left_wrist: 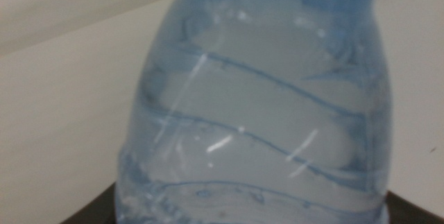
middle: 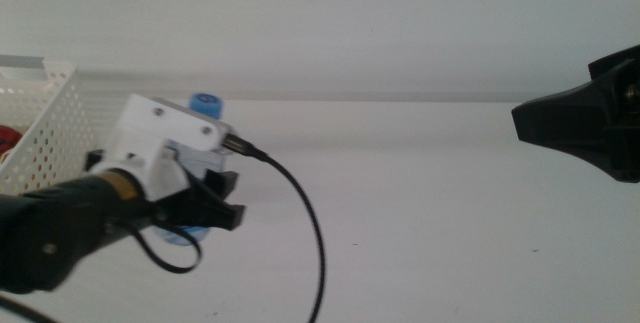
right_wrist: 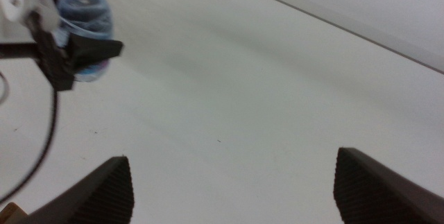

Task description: Use arms to grab the bottles and put them into the dustbin to the left of the table.

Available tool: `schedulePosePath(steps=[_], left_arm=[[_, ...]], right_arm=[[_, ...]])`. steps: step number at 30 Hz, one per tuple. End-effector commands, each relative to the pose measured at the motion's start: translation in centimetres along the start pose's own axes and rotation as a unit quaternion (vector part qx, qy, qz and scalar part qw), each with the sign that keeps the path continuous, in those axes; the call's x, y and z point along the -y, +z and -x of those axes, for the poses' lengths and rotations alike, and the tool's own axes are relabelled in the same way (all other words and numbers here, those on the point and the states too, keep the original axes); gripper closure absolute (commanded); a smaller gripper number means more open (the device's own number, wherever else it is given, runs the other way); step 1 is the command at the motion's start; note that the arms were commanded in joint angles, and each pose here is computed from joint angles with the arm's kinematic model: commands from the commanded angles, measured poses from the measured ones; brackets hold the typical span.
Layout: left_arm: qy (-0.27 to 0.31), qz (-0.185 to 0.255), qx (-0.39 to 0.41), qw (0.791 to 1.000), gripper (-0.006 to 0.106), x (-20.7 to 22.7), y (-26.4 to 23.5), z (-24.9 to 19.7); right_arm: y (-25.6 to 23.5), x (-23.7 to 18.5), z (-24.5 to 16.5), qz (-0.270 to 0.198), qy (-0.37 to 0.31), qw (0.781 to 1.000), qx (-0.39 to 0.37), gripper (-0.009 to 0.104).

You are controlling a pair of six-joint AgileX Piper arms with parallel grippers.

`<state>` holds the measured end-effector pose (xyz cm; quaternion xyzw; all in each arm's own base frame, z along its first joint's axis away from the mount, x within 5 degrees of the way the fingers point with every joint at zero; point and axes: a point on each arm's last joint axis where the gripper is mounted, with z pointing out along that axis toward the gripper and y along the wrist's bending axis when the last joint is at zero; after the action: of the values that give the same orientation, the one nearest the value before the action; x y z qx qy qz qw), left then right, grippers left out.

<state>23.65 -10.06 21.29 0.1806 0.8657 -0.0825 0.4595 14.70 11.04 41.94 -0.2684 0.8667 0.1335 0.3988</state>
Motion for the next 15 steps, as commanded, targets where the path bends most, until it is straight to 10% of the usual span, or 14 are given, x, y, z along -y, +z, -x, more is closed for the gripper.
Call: schedulePosePath(steps=[1,15], left_arm=[[-0.004,0.007,0.001,1.000,0.102,-0.8,-1.3,0.6],[0.026,0.014,-0.149,0.988,0.102,-5.2,-4.7,5.4]], right_arm=[[-0.3,0.0,0.1,-0.002,-0.007,1.000,0.007,0.018],[-0.3,0.0,0.1,-0.002,-0.007,1.000,0.007,0.018]])
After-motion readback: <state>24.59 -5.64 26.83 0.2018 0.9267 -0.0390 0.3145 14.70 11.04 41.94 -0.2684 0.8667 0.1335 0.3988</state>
